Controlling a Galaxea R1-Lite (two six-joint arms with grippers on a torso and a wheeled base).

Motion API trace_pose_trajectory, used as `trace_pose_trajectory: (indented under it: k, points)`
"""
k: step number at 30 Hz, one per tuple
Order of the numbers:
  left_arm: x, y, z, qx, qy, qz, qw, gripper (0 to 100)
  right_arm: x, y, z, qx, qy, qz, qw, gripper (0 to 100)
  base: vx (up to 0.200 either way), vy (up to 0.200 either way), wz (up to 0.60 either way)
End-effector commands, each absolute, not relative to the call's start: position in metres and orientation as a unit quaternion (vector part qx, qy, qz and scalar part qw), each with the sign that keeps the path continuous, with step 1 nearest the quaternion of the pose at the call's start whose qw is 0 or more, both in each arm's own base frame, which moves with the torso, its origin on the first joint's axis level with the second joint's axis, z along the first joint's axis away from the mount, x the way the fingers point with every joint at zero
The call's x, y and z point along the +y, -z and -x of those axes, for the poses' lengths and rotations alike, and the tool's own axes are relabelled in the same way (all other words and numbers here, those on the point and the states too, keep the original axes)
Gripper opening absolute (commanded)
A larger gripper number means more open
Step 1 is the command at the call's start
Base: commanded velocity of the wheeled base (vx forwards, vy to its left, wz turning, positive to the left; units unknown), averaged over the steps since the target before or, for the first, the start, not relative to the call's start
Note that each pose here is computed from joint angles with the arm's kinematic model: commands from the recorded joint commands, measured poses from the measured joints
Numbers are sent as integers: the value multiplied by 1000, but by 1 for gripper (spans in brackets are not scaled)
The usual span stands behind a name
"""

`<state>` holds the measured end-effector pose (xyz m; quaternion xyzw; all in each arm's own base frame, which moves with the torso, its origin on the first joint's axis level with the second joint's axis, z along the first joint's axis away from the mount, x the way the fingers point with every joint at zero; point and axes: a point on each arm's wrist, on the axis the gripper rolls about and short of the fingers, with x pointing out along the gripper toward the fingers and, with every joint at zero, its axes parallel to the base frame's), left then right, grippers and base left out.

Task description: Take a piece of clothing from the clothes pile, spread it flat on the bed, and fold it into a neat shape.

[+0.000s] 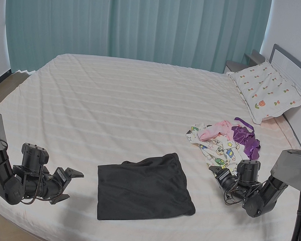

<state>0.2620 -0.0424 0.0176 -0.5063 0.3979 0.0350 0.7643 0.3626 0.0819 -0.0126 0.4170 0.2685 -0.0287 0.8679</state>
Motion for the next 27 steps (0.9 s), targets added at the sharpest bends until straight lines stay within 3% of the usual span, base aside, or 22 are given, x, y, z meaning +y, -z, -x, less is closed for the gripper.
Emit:
trace_pose_trajectory:
  k: [1, 4, 13, 22, 27]
  points:
    - [-42, -17, -262, 394, -43, 505, 766, 100, 87, 20, -352, 284, 25, -412, 865, 100, 0, 0, 0]
    - [-42, -17, -262, 392, -48, 504, 768, 100, 88, 21, -350, 285, 23, -412, 865, 100, 0, 0, 0]
    - [-42, -17, -262, 392, -47, 504, 768, 100, 90, 23, -341, 283, 14, -408, 868, 100, 200, 0, 0]
    - [-53, -13, -261, 403, -41, 487, 774, 100, 90, 21, -340, 283, 13, -408, 868, 100, 0, 0, 0]
    - [-77, -3, -291, 362, -56, 460, 809, 100, 94, 25, -333, 294, 11, -403, 867, 100, 0, 0, 0]
